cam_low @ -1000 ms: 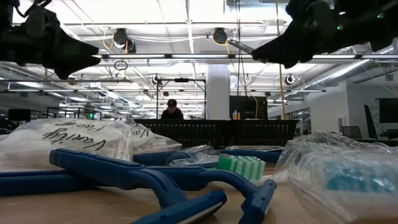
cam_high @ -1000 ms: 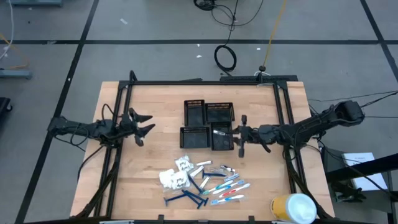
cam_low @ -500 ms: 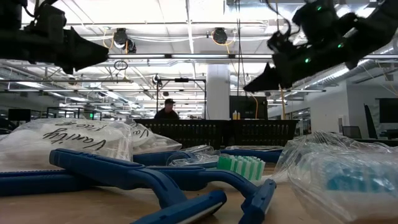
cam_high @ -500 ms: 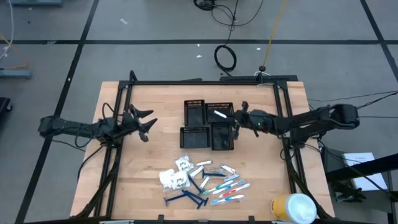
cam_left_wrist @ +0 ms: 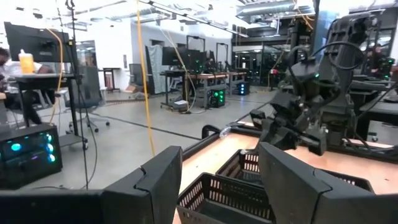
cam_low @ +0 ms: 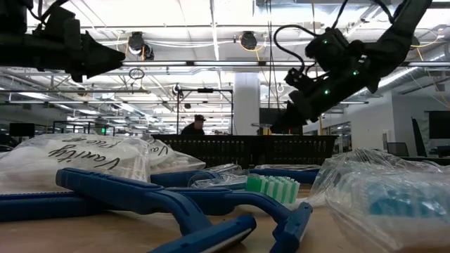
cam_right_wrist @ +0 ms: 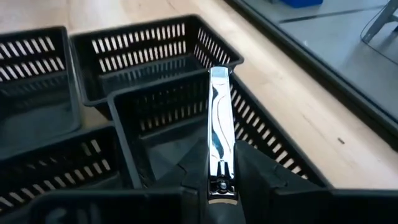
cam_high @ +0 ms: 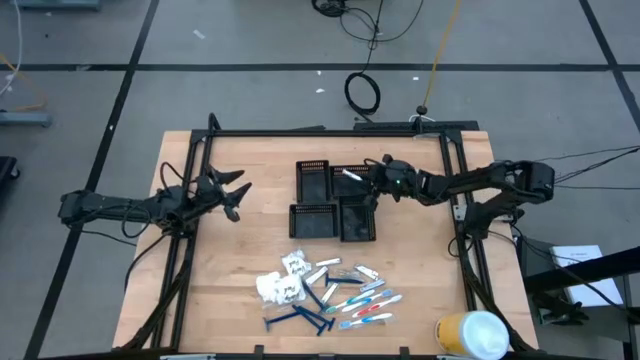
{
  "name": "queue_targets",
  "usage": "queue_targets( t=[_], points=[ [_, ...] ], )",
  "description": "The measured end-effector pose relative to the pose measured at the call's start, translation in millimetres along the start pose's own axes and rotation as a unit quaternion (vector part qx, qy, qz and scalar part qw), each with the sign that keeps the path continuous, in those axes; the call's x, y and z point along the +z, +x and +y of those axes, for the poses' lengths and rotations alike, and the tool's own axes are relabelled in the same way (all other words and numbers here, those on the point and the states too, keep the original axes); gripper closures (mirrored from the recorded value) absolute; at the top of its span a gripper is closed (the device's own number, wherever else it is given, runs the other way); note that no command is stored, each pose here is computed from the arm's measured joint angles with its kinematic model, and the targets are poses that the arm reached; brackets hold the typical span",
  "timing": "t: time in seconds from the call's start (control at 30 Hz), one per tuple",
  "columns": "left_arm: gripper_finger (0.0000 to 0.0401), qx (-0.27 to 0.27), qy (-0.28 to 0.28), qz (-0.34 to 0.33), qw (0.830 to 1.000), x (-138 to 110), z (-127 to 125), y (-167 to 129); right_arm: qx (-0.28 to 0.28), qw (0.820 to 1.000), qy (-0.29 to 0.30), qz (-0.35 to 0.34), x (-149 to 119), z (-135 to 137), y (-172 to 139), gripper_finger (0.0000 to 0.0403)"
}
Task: Pick & Place Travel size toiletries
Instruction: Put the silver nail cutter into the top right black bin
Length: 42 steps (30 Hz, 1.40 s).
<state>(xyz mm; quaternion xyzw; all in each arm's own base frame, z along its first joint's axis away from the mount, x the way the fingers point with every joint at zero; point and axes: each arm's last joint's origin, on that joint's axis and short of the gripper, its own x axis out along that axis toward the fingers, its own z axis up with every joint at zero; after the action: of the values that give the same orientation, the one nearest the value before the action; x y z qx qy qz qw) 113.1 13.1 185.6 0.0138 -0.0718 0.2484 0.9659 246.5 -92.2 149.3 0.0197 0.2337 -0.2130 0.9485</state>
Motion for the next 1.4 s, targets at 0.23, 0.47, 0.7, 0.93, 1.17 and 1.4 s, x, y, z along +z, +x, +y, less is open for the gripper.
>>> queue_targets(
  t=[0.23,0.47,0.7,0.93,1.17,1.4],
  points=[
    [0.0192,-0.007,0.0,0.0,1.0,0,0,0,0.0,1.0,0.005,0.003,-2,0,2,0.0316],
    [0.0192,-0.007,-0.016,0.0,1.0,0,0,0,0.0,1.0,0.02,0.004,-2,1,2,0.0282],
    [0.0192,-0.021,-0.031,0.035,0.999,-3,-3,-1,0.021,0.999,-0.014,-0.04,17,11,-18,0.024],
    [0.0192,-0.05,-0.032,0.131,0.99,2,-10,-4,0.089,0.991,-0.023,-0.094,40,45,-66,0.023],
    [0.0192,-0.054,-0.02,0.212,0.976,17,-10,-10,0.118,0.991,-0.066,-0.027,48,115,-102,0.023],
    [0.0192,-0.02,-0.011,0.21,0.978,-5,-10,-12,0.157,0.981,-0.07,0.087,28,173,-107,0.023]
  ],
)
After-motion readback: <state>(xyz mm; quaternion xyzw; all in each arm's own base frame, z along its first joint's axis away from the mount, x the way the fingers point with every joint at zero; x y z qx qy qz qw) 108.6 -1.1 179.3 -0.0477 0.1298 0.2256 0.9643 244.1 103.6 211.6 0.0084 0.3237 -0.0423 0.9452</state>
